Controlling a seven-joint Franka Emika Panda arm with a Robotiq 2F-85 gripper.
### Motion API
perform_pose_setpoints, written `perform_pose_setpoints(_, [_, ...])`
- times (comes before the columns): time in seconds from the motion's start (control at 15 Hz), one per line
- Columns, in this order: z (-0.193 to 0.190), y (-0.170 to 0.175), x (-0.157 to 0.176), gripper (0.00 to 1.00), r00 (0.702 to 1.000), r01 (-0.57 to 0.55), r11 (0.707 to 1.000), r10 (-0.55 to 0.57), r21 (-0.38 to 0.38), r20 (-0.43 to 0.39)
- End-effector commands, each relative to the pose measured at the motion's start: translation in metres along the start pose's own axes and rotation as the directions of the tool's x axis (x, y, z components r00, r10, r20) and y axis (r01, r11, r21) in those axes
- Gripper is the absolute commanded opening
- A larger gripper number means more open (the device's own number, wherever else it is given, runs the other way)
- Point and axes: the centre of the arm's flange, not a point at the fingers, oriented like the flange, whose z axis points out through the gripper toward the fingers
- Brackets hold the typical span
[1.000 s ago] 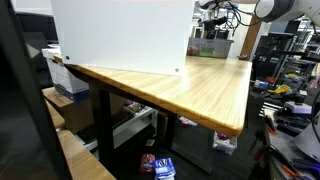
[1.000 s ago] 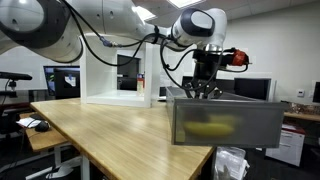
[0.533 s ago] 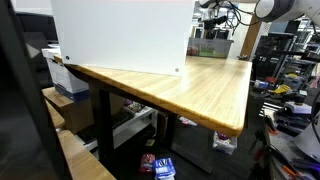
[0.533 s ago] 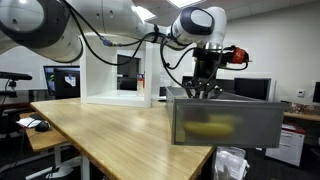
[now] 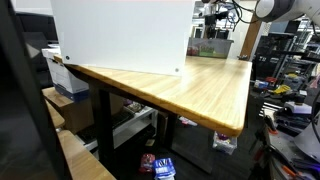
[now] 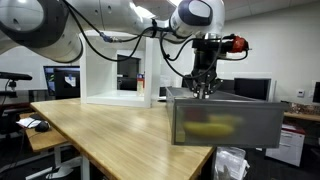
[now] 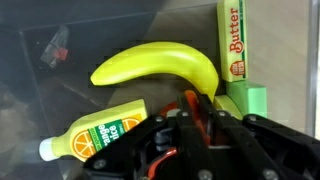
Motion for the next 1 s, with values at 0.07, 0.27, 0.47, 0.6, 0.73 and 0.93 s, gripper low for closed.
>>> perform_pose_setpoints(0.07, [-0.026, 0.002, -0.004, 0.04, 0.999, 0.012, 1.0, -0.012, -0.006, 0.036])
perform_pose_setpoints(0.27, [-0.031, 0.001, -0.004, 0.04, 0.997, 0.022, 1.0, -0.023, 0.017, 0.069])
perform_pose_setpoints(0.47, [-0.038, -0.002, -0.006, 0.04, 0.994, 0.033, 0.998, -0.038, 0.046, 0.105])
perform_pose_setpoints(0.6, [-0.045, -0.001, -0.008, 0.04, 0.989, 0.044, 0.998, -0.051, 0.054, 0.136])
perform_pose_setpoints(0.73, [-0.049, -0.001, -0.01, 0.04, 0.984, 0.055, 0.997, -0.063, 0.054, 0.168])
perform_pose_setpoints(0.93, [-0.05, -0.001, -0.009, 0.04, 0.98, 0.065, 0.997, -0.073, 0.049, 0.185])
